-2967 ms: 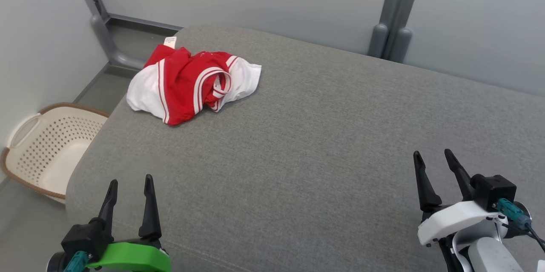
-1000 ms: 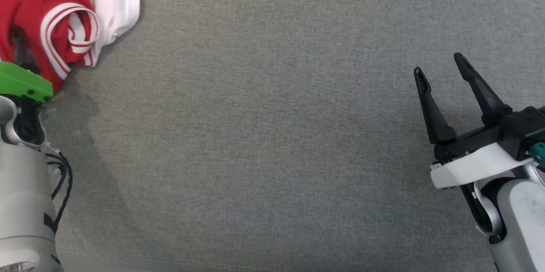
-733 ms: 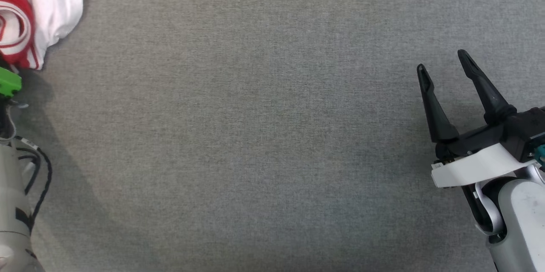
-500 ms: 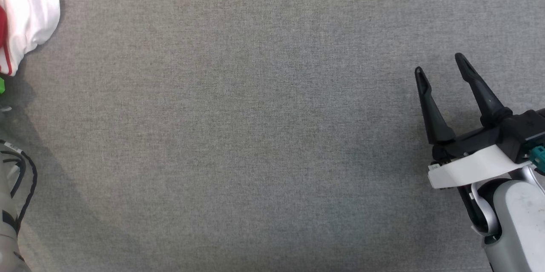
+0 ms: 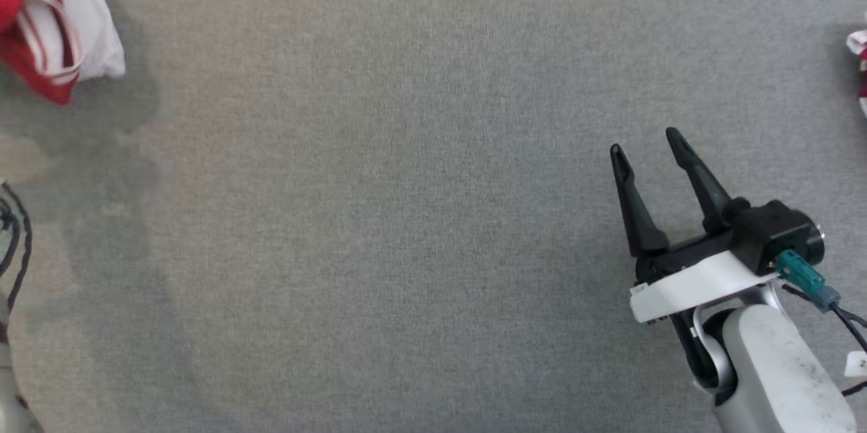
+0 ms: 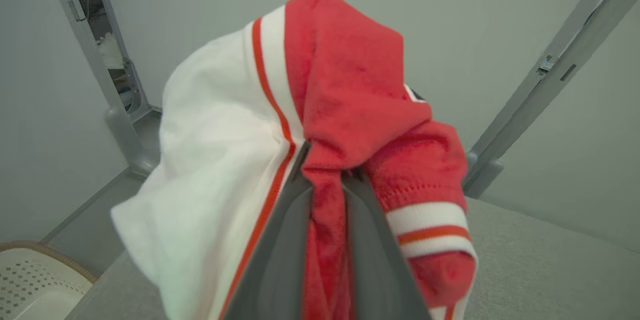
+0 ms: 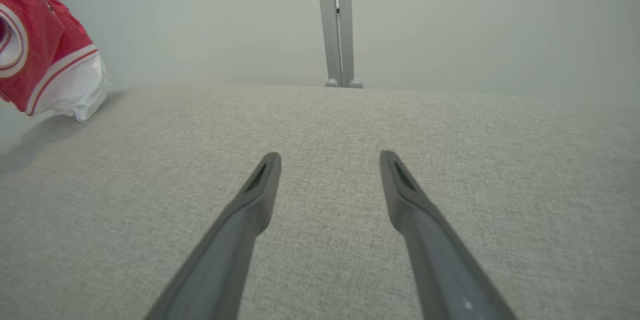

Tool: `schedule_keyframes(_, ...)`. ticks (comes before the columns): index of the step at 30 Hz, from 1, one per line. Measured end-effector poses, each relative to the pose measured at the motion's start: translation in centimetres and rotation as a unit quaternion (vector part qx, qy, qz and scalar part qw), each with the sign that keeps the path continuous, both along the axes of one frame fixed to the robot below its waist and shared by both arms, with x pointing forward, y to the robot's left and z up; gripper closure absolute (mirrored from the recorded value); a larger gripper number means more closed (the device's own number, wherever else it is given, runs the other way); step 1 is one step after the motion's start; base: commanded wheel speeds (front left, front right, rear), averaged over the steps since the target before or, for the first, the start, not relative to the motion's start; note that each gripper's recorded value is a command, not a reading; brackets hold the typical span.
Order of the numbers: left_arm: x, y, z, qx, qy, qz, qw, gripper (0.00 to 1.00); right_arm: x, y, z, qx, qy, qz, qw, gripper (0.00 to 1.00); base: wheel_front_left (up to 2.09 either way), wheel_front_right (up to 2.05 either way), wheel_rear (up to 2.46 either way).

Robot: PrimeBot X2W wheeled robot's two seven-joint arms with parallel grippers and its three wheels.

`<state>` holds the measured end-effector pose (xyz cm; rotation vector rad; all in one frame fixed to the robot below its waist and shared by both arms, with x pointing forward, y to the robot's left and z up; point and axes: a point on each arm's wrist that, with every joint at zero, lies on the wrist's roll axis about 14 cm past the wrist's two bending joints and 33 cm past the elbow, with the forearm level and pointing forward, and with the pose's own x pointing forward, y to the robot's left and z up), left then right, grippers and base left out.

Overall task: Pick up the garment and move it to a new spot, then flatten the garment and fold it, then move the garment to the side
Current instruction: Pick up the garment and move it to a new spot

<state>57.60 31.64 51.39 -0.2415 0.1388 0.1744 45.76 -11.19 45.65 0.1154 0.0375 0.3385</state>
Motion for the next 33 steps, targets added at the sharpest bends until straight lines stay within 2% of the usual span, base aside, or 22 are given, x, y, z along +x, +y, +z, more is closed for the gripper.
schedule_keyframes(6, -0.5, -7.7, 10.6, 0.01, -0.108, -0.106, 0.988, 1.0, -1.6, 0.1, 3.3, 0.02, -0.035, -0.013, 0.999, 0.0, 0.0, 0.0, 0.0)
schedule_keyframes(11, -2.9, -15.6, 14.8, 0.01, -0.155, -0.203, 0.967, 1.0, -3.2, -1.1, 5.3, 0.021, -0.057, -0.034, 0.998, 0.0, 0.0, 0.0, 0.0)
schedule_keyframes(13, -3.9, -19.4, 15.4, -0.011, -0.165, -0.246, 0.955, 1.0, -3.9, -2.0, 5.9, 0.02, -0.064, -0.047, 0.997, 0.0, 0.0, 0.0, 0.0)
schedule_keyframes(19, -7.4, -30.2, 14.8, -0.047, -0.163, -0.37, 0.913, 1.0, -5.9, -5.6, 7.6, 0.01, -0.085, -0.096, 0.992, 0.0, 0.0, 0.0, 0.0)
schedule_keyframes(26, -11.4, -39.5, 9.6, -0.076, -0.108, -0.478, 0.869, 1.0, -8.7, -10.3, 7.9, -0.005, -0.088, -0.165, 0.982, 0.0, 0.0, 0.0, 0.0)
schedule_keyframes(30, -13.1, -42.4, 3.5, -0.066, -0.042, -0.511, 0.856, 1.0, -9.9, -12.1, 7.8, -0.011, -0.084, -0.195, 0.977, 0.0, 0.0, 0.0, 0.0)
schedule_keyframes(33, -13.1, -42.9, -0.9, -0.047, 0.004, -0.513, 0.857, 1.0, -10.4, -13.2, 7.6, -0.016, -0.079, -0.212, 0.974, 0.0, 0.0, 0.0, 0.0)
